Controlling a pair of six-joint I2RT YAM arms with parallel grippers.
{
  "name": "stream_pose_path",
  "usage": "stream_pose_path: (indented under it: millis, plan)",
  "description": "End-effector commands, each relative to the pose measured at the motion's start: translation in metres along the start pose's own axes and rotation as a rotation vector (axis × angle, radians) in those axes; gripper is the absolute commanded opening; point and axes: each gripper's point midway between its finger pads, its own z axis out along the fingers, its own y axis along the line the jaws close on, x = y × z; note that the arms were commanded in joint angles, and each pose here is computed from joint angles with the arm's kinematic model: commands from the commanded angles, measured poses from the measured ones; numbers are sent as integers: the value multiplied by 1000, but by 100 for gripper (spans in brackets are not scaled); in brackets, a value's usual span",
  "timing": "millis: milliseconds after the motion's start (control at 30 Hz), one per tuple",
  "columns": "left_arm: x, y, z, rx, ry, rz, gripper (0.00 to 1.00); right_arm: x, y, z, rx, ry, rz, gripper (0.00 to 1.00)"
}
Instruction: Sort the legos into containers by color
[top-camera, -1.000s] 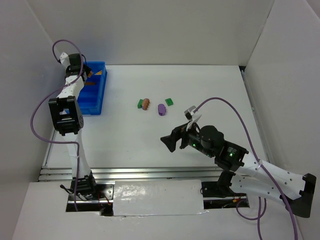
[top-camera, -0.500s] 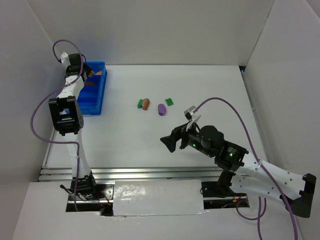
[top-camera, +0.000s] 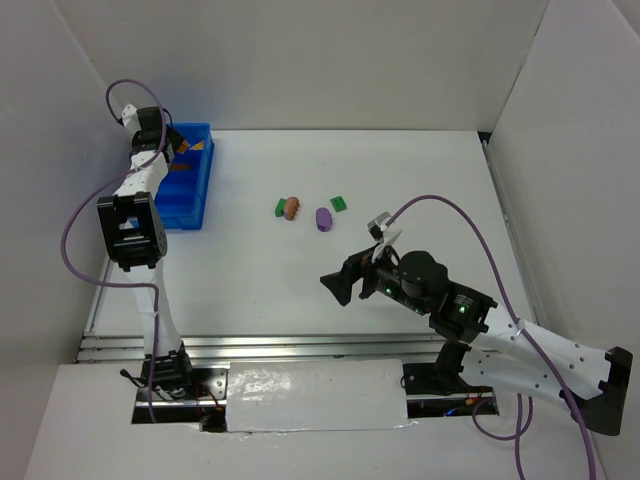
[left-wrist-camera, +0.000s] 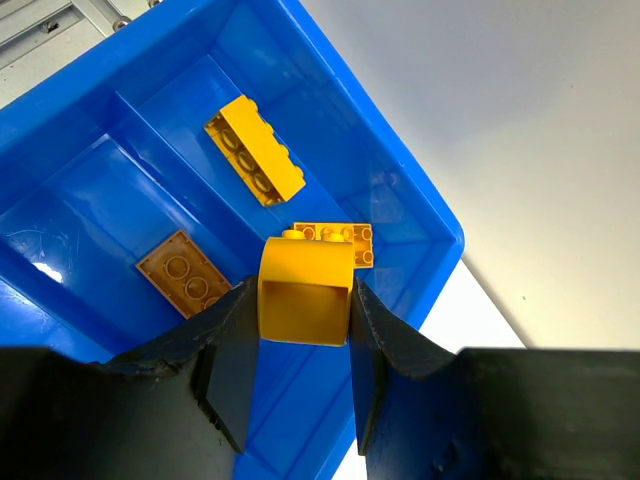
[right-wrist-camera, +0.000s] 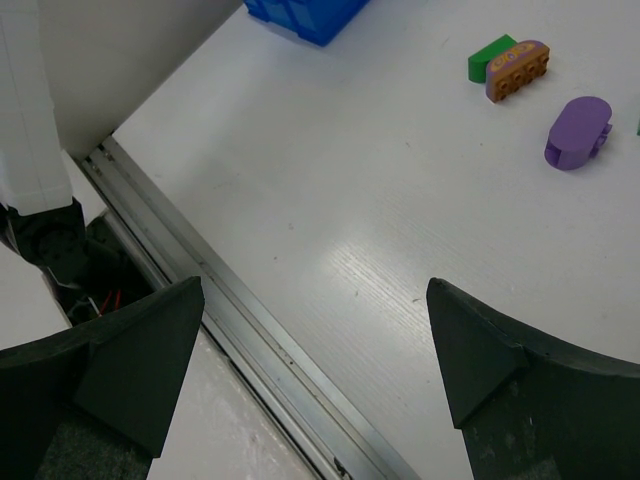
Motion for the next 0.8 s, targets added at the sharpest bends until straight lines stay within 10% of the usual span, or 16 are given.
stream_pose_path:
  millis: [0,767]
  plan:
    - [-24,-18,-5,60,-58,-24,0,-6,2,-1,-14,-29,-4,100]
    - [-36,-56,-36,164,-77,31,0,-4,4,0,-30,-21,-7,100]
